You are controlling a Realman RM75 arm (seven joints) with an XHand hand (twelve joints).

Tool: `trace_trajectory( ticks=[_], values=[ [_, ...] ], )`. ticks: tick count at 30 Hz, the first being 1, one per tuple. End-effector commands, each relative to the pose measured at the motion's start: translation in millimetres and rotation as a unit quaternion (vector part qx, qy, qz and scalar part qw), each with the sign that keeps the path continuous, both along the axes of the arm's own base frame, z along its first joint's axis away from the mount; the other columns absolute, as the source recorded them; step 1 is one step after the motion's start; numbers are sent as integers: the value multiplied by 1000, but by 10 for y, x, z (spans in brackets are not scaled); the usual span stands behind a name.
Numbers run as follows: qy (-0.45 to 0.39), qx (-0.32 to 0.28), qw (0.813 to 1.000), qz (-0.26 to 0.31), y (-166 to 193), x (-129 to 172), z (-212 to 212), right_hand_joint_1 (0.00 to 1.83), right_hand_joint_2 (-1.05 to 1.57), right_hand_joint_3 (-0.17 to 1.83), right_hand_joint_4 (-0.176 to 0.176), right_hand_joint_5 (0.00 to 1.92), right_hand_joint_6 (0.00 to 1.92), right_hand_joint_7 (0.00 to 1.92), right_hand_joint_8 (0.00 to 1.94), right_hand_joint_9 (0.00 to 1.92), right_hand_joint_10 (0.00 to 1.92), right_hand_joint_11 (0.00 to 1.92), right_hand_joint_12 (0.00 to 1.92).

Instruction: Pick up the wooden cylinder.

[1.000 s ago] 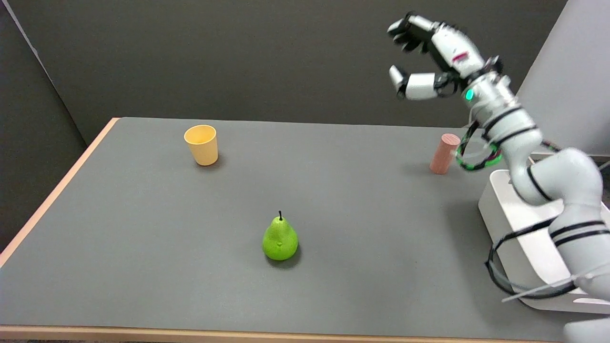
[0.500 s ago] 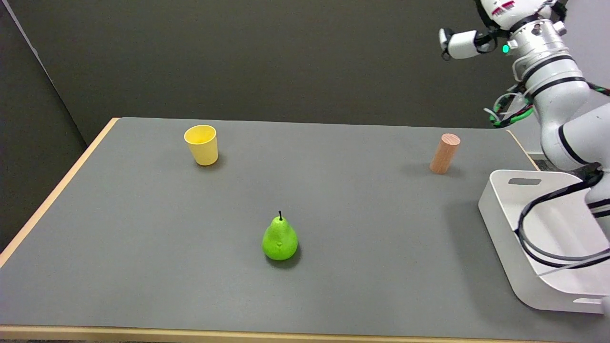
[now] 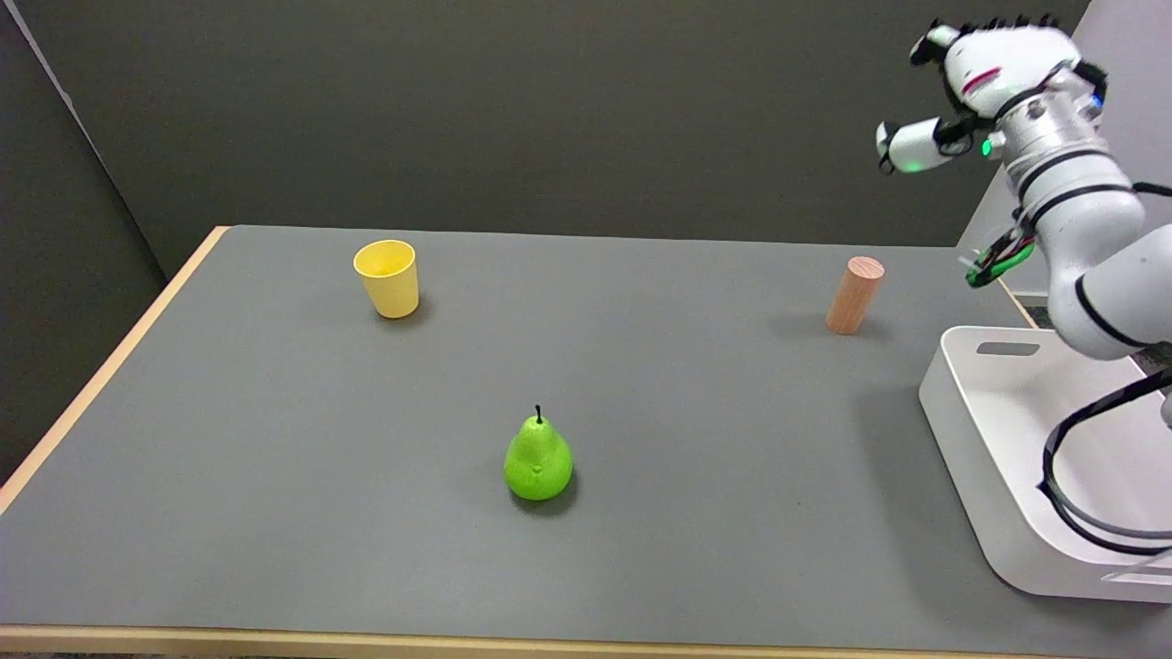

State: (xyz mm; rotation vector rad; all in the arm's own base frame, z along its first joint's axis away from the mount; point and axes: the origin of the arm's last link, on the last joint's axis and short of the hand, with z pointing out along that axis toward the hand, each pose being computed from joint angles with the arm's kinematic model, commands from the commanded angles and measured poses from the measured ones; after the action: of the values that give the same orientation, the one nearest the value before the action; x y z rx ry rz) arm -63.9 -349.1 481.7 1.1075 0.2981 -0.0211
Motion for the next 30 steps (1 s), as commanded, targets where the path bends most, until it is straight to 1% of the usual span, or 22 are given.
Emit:
trace_trajectory(
  ticks=[1,5,9,15,23,26,30],
  values=[
    [-16,11,995,-94,20,-617,-345,505,622,898,60,323,593,492,521,424,966,445,1701],
    [-28,-4,993,-114,17,-787,-263,465,611,900,63,324,606,496,537,430,963,459,1693],
    [-53,-40,990,-128,30,-972,-38,449,596,915,64,321,617,493,553,438,949,463,1694],
    [-71,-84,982,-152,51,-1224,210,421,614,889,70,327,606,495,520,426,961,470,1672],
    [-96,-104,974,-176,73,-1519,275,420,614,891,73,326,607,488,508,423,953,466,1670],
    [-103,-97,975,-173,41,-1531,239,420,614,892,74,326,608,487,507,422,951,465,1669],
    [-102,-80,979,-158,-4,-1427,155,414,612,891,78,328,612,486,505,422,950,464,1668]
  ],
)
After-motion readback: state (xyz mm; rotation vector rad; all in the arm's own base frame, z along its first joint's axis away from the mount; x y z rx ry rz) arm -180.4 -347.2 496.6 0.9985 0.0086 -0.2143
